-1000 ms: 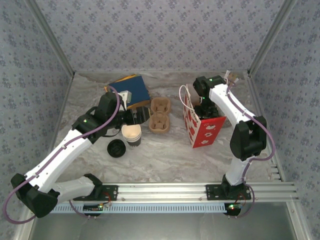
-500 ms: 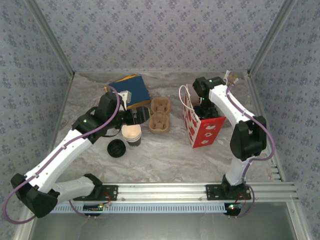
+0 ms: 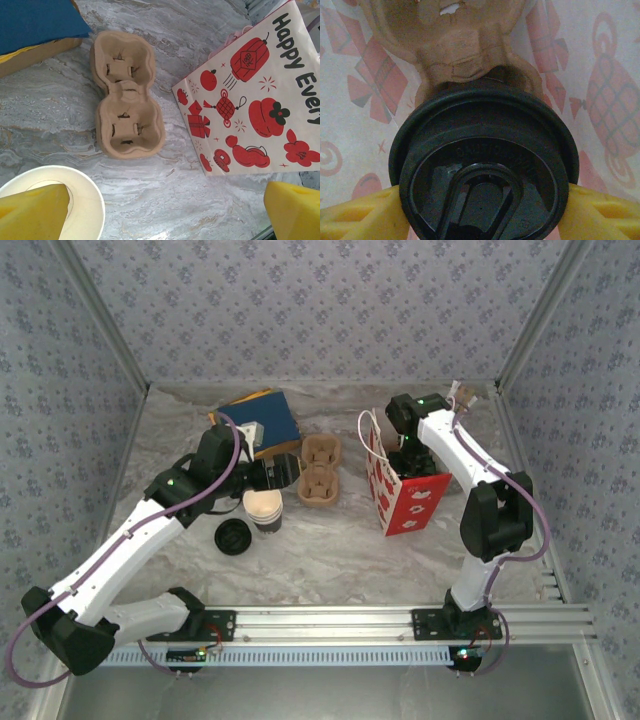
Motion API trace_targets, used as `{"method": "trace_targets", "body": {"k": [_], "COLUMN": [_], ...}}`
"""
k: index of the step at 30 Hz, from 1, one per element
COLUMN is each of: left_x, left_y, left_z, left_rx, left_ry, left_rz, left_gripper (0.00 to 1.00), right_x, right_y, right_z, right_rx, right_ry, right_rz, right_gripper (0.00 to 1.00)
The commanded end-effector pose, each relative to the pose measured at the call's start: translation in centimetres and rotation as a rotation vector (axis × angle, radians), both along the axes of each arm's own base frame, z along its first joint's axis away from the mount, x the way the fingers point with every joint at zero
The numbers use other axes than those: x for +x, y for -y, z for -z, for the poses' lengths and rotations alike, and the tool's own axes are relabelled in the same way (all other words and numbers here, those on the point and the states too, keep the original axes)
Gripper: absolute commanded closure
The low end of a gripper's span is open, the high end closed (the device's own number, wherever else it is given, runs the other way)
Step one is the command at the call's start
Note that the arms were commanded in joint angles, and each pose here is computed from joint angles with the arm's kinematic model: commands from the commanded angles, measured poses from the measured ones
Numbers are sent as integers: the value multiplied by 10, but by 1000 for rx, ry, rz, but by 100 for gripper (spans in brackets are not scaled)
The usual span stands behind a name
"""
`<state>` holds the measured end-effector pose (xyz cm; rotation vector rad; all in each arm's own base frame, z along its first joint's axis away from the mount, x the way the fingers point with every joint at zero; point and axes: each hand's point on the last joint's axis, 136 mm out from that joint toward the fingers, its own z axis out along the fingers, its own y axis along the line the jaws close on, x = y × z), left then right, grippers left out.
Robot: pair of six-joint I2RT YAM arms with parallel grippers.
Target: Pack the takeout coffee
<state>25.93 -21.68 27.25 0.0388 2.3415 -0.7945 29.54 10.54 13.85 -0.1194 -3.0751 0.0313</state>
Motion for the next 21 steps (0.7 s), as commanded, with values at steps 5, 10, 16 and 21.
{"method": "trace_targets", "body": {"k": [5,10,16,21], "left_x": [-5,-5,-5,-5], "left_y": [-2,-3,-3,-2], "left_z": [-11,-10,-10,-10], "left_rx": [-15,-14,-13,-15], "left_ry": [21,20,20,20], "left_rz": [-3,-2,-3,-4], "left_gripper": [0,0,0,0], "right_x": [-13,-13,-13,-14], "right_y": [1,2,1,2], "right_z": [18,18,18,18], "right_rx": [-16,-16,-17,-17], "right_ry": [-82,-83,-84,-86], "right_rz": [-4,-3,-3,-4], "right_gripper": [28,28,28,28]}}
